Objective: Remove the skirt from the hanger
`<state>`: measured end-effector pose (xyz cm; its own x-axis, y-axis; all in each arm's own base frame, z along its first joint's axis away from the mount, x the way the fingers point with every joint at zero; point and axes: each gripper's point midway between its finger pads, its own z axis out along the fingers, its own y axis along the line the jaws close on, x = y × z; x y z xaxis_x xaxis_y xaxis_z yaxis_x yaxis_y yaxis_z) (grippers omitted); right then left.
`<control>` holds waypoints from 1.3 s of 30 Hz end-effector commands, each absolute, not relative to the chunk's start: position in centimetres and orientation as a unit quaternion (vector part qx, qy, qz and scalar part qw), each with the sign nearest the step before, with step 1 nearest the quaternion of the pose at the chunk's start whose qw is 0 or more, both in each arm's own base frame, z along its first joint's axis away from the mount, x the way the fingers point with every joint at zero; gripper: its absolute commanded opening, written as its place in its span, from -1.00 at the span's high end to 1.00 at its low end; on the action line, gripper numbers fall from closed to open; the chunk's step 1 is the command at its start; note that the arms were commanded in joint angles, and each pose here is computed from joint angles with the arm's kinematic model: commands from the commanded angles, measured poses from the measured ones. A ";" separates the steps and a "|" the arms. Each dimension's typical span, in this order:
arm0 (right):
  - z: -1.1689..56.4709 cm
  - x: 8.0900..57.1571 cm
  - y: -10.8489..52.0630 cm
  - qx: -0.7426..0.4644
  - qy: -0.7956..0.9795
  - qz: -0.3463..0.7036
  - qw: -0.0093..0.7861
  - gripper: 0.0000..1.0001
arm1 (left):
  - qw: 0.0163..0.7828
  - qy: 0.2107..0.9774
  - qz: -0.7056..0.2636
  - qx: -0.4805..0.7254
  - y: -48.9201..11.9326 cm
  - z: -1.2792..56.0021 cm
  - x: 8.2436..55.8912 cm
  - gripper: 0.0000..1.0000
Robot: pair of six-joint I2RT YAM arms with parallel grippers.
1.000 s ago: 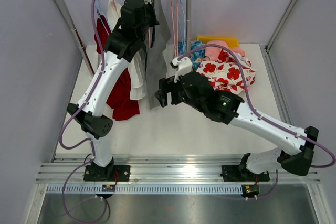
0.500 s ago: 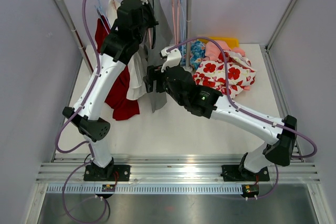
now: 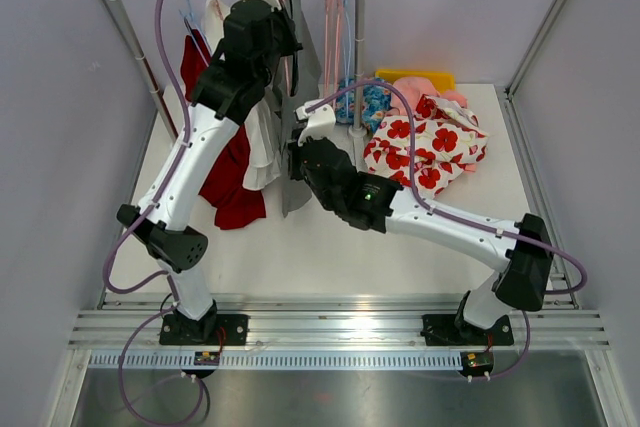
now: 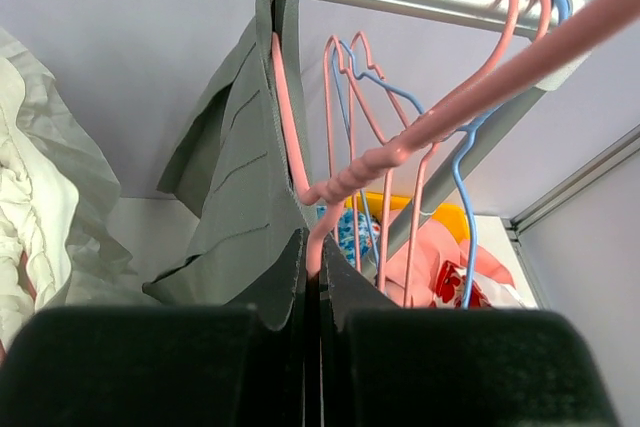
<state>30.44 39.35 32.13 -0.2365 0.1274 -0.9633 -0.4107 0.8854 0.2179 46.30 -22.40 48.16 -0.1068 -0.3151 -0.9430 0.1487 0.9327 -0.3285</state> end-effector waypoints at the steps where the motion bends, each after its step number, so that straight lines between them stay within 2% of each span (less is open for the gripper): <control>1: 36.1 28.3 37.6 -0.076 0.732 0.227 0.637 1.00 | 0.720 0.661 -0.199 -0.064 -21.3 53.9 44.6 1.00; 12: 43.2 24.7 32.3 -0.050 0.722 0.224 0.653 1.00 | 0.721 0.673 -0.151 -0.067 -20.5 49.2 44.9 1.00; 18: 45.9 23.4 33.2 -0.055 0.718 0.254 0.646 1.00 | 0.716 0.682 -0.114 -0.096 -20.4 47.7 46.1 1.00; 21: 45.8 22.0 34.5 -0.063 0.721 0.271 0.634 1.00 | 0.716 0.679 -0.104 -0.124 -20.2 48.7 47.2 1.00; 27: 42.4 20.3 36.7 -0.074 0.741 0.282 0.605 1.00 | 0.730 0.647 -0.167 -0.144 -21.4 52.6 47.3 1.00; 36: 42.4 19.3 39.0 -0.085 0.738 0.306 0.595 1.00 | 0.718 0.644 -0.141 -0.224 -19.1 51.7 47.3 1.00; 39: 40.8 18.6 40.5 -0.099 0.746 0.305 0.584 1.00 | 0.717 0.640 -0.150 -0.230 -19.1 52.3 47.6 1.00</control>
